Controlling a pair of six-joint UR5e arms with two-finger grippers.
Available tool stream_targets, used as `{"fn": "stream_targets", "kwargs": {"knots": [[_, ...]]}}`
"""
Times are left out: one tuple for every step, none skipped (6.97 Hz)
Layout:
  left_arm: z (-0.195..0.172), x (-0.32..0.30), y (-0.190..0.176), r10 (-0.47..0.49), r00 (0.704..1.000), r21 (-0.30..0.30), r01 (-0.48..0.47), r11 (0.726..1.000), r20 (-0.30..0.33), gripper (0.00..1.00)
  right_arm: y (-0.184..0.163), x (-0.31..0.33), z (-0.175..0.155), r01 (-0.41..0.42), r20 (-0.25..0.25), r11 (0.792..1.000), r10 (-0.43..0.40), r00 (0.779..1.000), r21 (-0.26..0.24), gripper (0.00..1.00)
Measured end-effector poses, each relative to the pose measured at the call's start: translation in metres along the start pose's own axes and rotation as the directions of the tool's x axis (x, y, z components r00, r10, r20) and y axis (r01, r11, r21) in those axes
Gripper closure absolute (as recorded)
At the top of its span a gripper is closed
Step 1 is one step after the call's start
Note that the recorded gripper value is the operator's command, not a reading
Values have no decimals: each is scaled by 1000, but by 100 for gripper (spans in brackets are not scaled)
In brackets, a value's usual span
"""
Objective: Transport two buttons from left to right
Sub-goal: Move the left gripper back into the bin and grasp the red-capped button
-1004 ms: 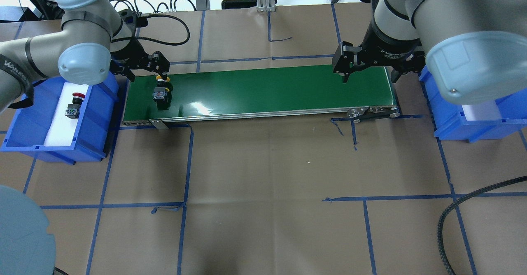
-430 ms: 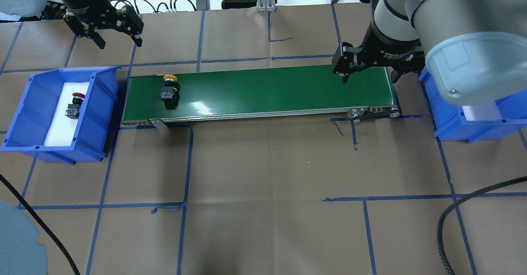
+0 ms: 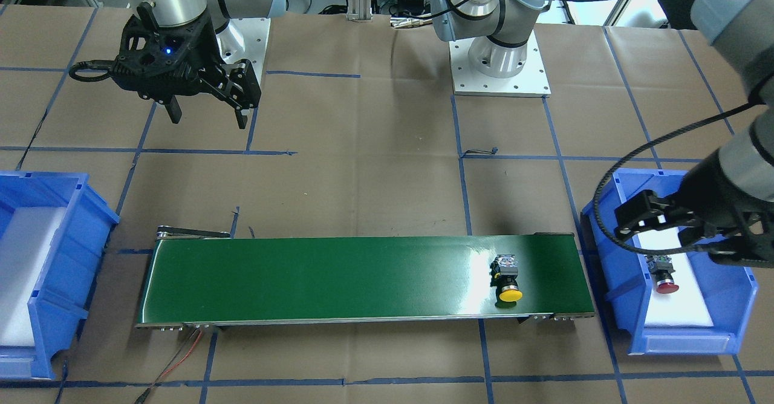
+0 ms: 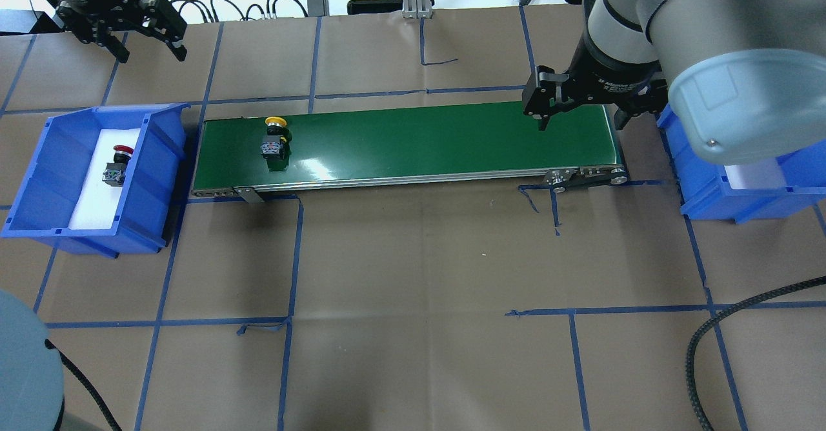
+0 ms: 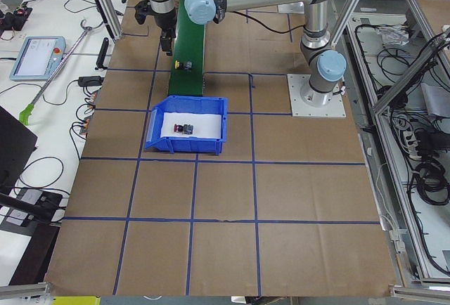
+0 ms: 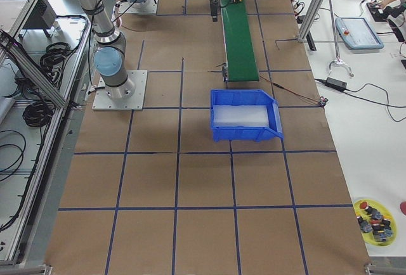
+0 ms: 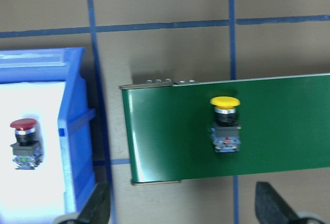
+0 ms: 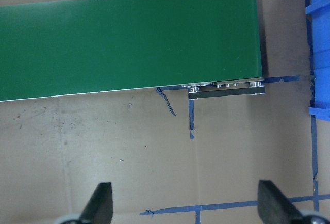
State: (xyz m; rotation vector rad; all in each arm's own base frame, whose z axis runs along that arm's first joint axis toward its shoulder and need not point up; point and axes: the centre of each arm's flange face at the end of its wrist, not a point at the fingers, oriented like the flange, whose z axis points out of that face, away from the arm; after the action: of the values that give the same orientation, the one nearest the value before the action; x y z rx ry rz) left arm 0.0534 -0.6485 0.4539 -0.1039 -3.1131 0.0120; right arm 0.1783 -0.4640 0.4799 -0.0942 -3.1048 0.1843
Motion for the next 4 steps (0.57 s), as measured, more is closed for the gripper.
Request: {"fn": "stream_targets", "kwargs": {"knots": [[3,-38,4,16,1000,-3,-16,1000,-2,1,0,0,0,1,1,1000,-1,1000,-1,0],[7,-83,10,26,1000,-6,-26,1000,-4,1,0,-1,0,2,2,1000,-2,1000,-1,0],[11,-128,21,25,1000,-9,-25,1000,-8,1,0,-1,0,2,2,1000,-2,1000,-1,0],[18,-162,31,20,1000,-13,-20,1000,-14,1,0,-1,-1,1,3,1000,-1,1000,0,0]]}}
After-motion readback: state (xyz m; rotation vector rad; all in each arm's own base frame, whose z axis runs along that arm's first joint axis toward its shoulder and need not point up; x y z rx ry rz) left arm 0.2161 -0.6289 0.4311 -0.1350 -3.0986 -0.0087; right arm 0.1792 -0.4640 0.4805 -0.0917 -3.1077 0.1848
